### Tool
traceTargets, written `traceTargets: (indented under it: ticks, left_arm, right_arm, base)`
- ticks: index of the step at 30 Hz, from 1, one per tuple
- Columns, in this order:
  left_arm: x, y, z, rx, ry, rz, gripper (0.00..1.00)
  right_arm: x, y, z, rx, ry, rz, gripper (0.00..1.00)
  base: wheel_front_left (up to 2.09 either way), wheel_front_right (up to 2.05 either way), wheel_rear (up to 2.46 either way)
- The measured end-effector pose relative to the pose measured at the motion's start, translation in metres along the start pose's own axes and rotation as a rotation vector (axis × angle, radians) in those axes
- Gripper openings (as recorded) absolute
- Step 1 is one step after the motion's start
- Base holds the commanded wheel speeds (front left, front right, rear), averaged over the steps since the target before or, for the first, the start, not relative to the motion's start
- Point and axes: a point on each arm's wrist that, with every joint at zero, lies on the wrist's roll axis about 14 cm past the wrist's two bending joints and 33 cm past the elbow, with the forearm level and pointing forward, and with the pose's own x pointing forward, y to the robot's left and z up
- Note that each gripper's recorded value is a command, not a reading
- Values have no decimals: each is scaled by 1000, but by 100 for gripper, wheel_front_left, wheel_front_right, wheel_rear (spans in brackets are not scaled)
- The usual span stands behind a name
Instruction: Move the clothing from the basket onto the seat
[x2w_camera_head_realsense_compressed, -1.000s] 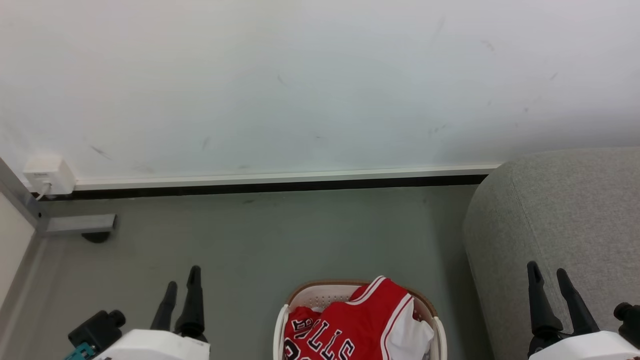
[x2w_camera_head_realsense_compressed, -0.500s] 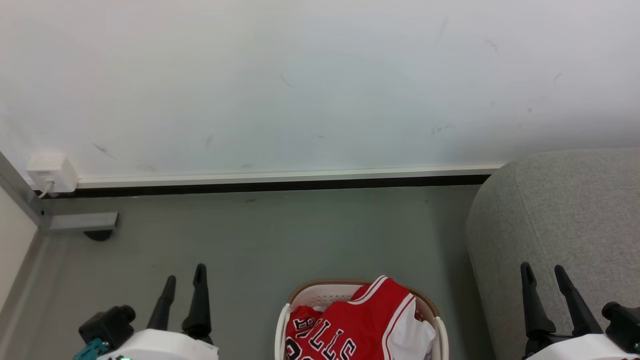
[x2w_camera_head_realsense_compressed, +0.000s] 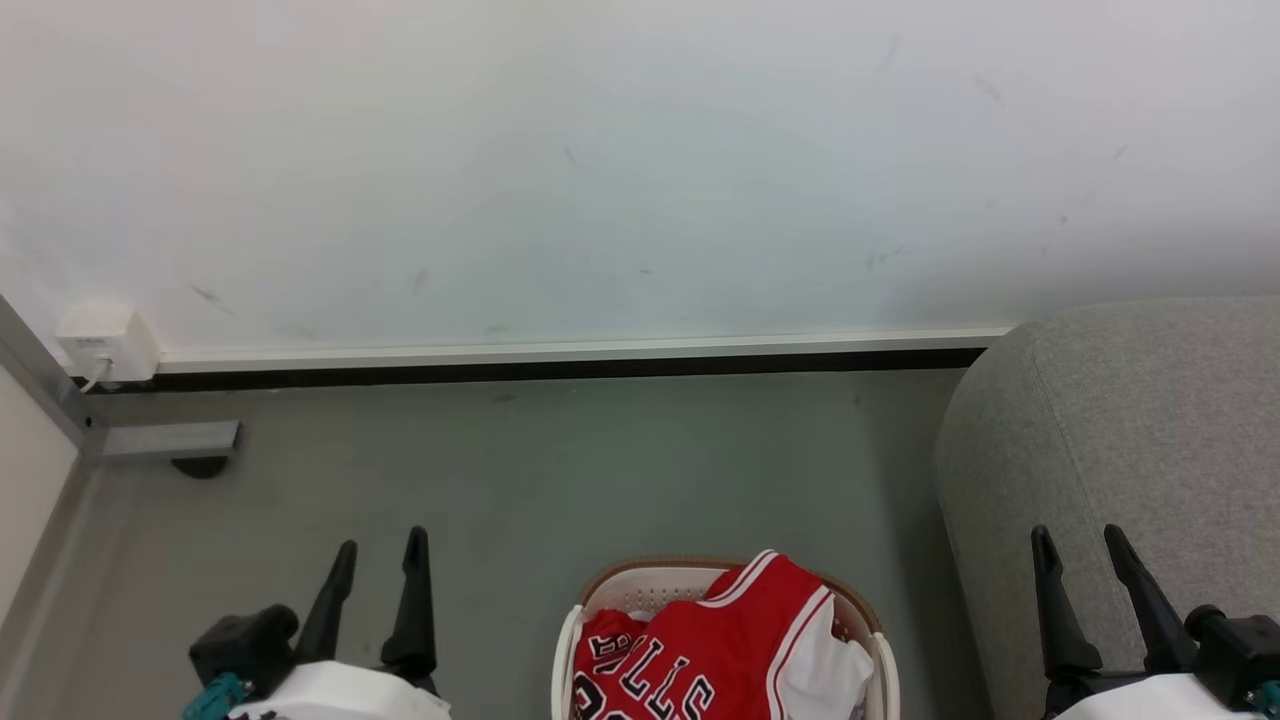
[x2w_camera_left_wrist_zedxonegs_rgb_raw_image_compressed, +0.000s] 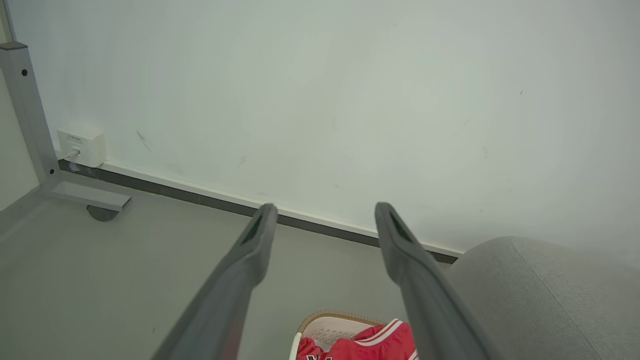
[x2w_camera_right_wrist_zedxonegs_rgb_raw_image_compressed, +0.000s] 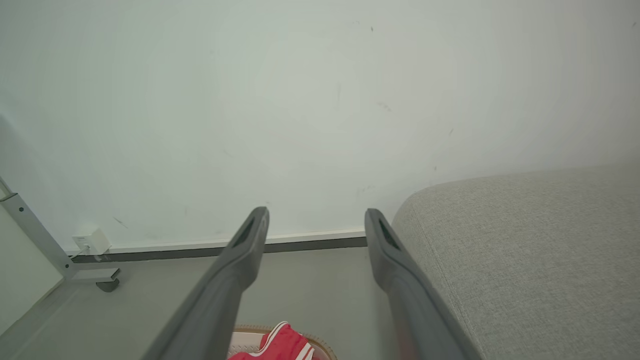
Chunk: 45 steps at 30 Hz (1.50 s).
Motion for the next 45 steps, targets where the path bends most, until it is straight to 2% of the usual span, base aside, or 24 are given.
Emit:
traceTargets:
  ticks: [22,45]
  left_arm:
    - [-2,-2,2,178,-34,-25,100]
    - [2,-13,-4,318,-43,-84,100]
  right_arm:
    - [-4,-2,-3,-73,-15,-13,100]
    - [-4,-1,-6,-183,-23,6,100]
  base:
    - [0,0,0]
    - [0,0,0]
